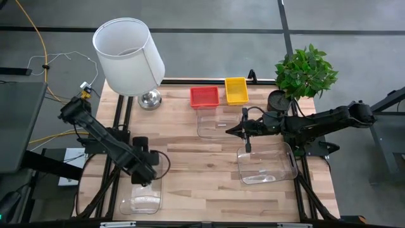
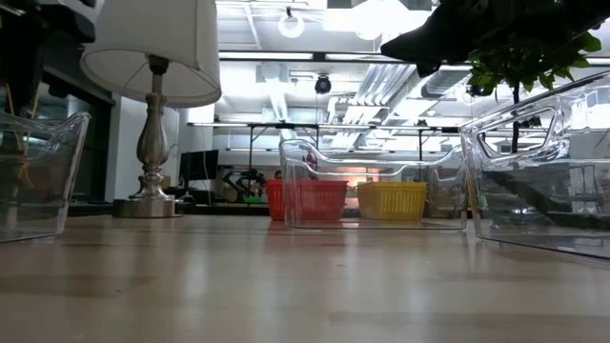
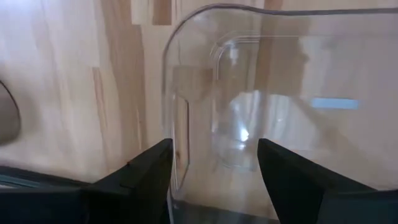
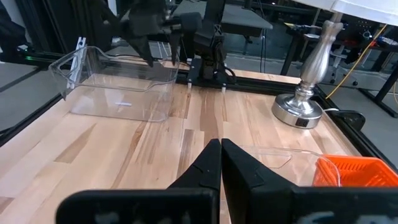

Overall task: Stack baskets by color
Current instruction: Stack the bottom left transparent bin on the top transparent bin

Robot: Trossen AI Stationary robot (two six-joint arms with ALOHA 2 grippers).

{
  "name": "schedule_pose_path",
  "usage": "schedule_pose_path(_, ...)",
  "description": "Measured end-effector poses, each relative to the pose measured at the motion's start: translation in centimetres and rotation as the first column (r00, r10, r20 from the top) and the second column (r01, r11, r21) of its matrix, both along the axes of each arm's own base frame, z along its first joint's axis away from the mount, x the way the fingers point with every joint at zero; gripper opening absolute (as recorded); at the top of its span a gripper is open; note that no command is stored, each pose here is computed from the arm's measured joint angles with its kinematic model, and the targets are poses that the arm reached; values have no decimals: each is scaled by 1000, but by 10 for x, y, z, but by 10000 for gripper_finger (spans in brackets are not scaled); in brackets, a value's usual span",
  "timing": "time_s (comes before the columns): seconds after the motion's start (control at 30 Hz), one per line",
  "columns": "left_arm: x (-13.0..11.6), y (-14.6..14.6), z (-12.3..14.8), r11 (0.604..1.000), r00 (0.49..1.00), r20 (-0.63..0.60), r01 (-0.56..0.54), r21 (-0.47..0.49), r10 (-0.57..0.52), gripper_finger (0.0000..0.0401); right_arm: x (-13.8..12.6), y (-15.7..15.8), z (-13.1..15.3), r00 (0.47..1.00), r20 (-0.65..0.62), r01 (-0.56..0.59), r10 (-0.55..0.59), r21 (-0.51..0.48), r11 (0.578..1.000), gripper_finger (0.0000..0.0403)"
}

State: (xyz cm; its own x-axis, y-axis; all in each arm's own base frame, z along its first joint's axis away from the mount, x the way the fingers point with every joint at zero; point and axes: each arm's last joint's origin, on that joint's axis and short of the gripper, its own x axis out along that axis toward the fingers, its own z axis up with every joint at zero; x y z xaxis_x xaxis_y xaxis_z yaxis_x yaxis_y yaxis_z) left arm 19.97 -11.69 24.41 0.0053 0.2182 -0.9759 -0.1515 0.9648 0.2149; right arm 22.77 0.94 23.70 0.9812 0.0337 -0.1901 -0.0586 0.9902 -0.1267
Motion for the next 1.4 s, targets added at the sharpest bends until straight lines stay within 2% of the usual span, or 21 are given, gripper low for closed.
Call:
schedule_pose_path(0.2,14,1,-19,992,995,-78,77,98,-70,223,0,0,-1,1000,-7,5,-5,25,1000,0)
schedule_pose_path(0.43,21,8,-31,979,988,-145,73,189,-45,223,0,0,-3,1000,-28,6,-5,25,1000,0)
schedule_pose_path(0.53,22,10,-31,981,988,-148,63,184,-36,223,-1,0,-3,1000,-29,6,-5,25,1000,0)
schedule_pose_path(0.67,24,15,-32,993,983,-183,22,114,-1,223,-1,0,-3,999,-32,6,-5,25,1000,0)
schedule_pose_path(1.03,32,36,-51,999,981,-189,39,34,-32,207,-1,0,-4,999,-40,9,-8,38,999,0)
schedule_pose_path(1.23,40,48,-52,998,984,-167,65,15,-61,164,-1,0,-4,999,-40,9,-8,39,999,0)
schedule_pose_path(1.4,46,57,-52,993,983,-150,111,28,-105,88,-1,0,-4,999,-40,9,-8,39,999,0)
